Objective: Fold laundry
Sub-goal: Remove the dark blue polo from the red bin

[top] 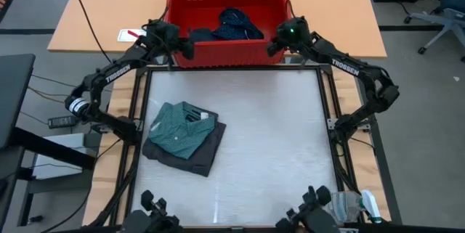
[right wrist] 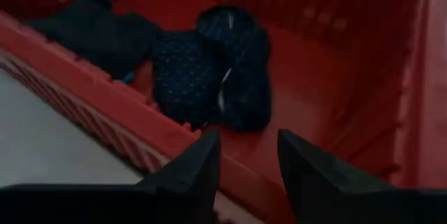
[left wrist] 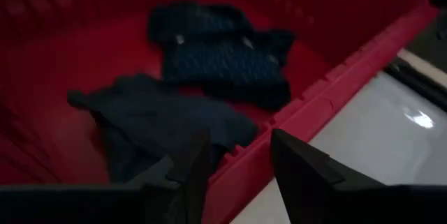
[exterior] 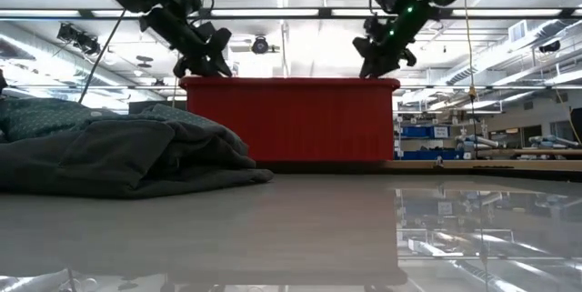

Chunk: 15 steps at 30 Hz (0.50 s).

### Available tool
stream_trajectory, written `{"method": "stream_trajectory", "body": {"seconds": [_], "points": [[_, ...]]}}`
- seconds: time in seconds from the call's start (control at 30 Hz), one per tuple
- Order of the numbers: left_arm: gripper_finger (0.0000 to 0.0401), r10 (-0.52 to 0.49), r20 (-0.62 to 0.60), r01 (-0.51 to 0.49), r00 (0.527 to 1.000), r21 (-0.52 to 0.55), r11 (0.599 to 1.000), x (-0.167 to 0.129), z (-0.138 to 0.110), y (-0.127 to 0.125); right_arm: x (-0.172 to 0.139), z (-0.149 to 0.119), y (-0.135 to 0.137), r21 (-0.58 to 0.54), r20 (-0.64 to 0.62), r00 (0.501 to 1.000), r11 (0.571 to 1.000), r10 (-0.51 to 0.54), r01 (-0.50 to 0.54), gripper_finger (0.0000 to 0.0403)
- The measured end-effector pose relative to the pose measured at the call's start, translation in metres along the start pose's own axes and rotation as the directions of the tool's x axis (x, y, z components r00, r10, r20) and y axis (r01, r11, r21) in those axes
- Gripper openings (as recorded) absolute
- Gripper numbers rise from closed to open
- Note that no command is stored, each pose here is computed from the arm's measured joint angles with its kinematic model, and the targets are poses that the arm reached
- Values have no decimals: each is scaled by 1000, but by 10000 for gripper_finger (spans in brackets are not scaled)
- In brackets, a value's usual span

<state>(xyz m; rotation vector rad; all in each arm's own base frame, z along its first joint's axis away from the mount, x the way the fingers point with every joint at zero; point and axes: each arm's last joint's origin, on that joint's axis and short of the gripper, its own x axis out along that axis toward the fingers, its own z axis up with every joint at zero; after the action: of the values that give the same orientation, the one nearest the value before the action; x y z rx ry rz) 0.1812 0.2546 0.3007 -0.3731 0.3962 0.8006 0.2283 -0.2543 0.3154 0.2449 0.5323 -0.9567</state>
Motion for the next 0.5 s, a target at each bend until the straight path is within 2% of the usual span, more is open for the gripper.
{"method": "stream_trajectory", "body": {"seconds": [0.13,0.3,0.4,0.5], "points": [[155,-32,-104,29,994,-28,999,-15,-9,-4,-12,-17,11,94,-198,969,987,146,-129,154],[155,-99,-238,95,966,-26,995,-26,-20,-12,-40,-35,32,206,-385,871,948,306,-242,154],[155,-118,-299,120,947,-12,993,-29,-25,-18,-57,-31,38,229,-347,860,923,375,-310,154],[155,-137,-335,140,932,-13,990,-29,-30,-25,-62,-16,37,175,-197,909,926,367,-335,154]]}}
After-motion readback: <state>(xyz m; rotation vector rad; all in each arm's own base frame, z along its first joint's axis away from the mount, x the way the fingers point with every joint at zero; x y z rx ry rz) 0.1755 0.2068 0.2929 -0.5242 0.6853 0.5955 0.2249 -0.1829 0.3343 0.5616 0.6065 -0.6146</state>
